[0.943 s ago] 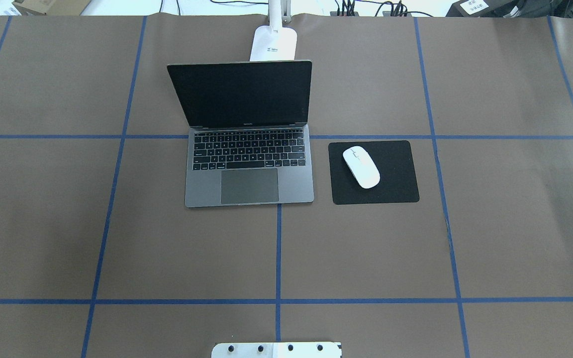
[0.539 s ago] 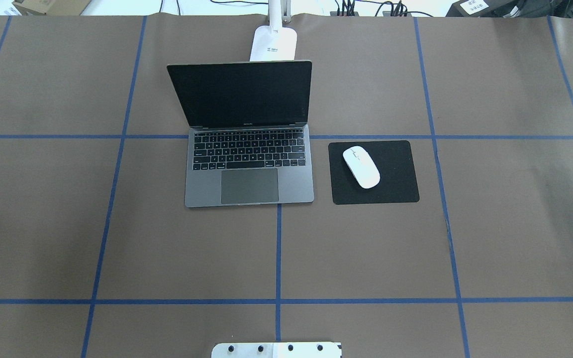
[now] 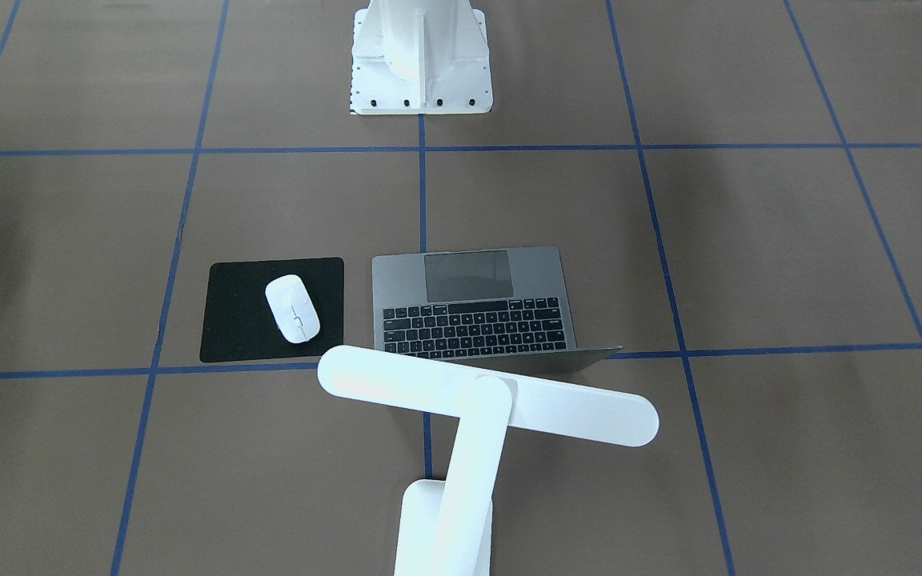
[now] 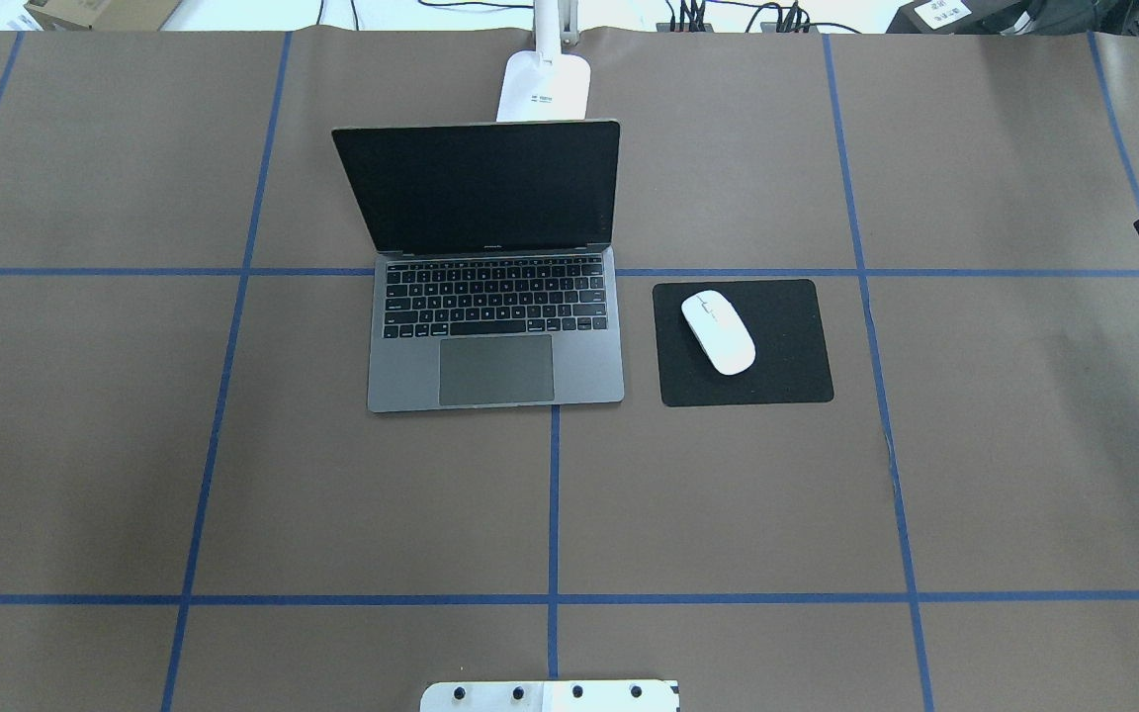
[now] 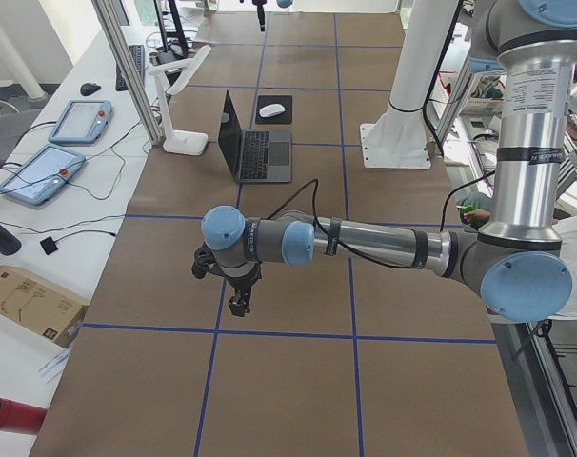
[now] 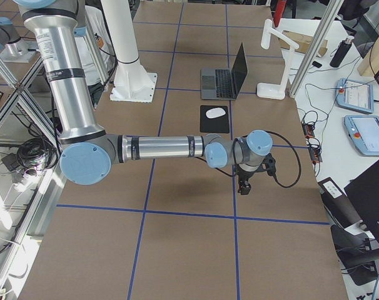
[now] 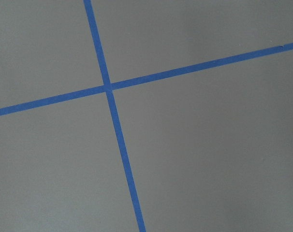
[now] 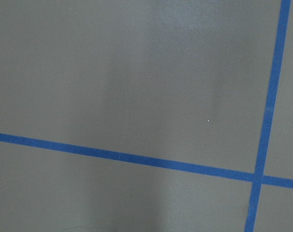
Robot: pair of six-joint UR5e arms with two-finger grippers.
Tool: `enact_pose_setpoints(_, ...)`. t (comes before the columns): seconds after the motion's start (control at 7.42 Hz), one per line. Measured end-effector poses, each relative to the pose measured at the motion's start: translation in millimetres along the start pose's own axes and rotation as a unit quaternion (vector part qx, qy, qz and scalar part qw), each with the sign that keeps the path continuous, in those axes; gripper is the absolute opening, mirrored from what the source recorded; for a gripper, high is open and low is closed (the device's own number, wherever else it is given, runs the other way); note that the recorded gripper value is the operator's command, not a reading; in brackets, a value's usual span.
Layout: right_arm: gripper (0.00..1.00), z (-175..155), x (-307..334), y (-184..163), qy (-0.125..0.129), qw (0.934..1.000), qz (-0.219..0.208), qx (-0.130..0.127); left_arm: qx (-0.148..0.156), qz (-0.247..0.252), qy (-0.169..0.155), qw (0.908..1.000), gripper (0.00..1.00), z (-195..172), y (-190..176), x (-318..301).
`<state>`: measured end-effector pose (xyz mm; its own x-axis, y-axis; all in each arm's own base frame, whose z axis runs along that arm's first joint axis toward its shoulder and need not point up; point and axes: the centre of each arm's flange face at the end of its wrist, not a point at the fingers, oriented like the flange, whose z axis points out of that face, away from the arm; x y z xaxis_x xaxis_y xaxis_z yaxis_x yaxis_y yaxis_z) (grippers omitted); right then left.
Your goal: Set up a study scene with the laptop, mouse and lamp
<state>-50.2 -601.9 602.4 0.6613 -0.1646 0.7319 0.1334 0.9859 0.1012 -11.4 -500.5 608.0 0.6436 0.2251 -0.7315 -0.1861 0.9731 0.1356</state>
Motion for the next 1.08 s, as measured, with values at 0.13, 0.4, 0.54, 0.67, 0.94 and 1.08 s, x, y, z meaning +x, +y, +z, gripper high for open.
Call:
enact_pose_setpoints(0.13, 0.98, -7, 0, -5, 0.001, 1.0, -0.002, -0.001, 0.001, 0.0, 0.0, 1.0, 0.99, -1, -1, 1)
enact_pose_setpoints(0.4, 0.98, -13, -3, -8, -0.002, 1.0, -0.006, 0.002, 0.003, 0.001, 0.0, 1.0, 0.99, -2, -2, 2)
enact_pose_setpoints(0.54, 0.98, -16, -6, -10, -0.003, 1.0, -0.008, 0.004, 0.004, 0.002, -0.001, 1.0, 1.0, -3, -3, 3)
enact_pose_setpoints(0.67, 0.98, -17, -7, -10, -0.004, 0.9999, -0.009, 0.005, 0.005, 0.002, -0.001, 1.0, 0.99, -3, -3, 3)
enact_pose_setpoints(0.94, 0.98, -17, -7, -10, -0.004, 0.9999, -0.009, 0.006, 0.005, 0.001, -0.001, 1.0, 0.99, -4, -4, 3)
enact_pose_setpoints(1.08, 0.98, -17, -7, -10, -0.004, 0.9999, -0.009, 0.005, 0.006, 0.0, -0.001, 1.0, 1.0, -4, -4, 3)
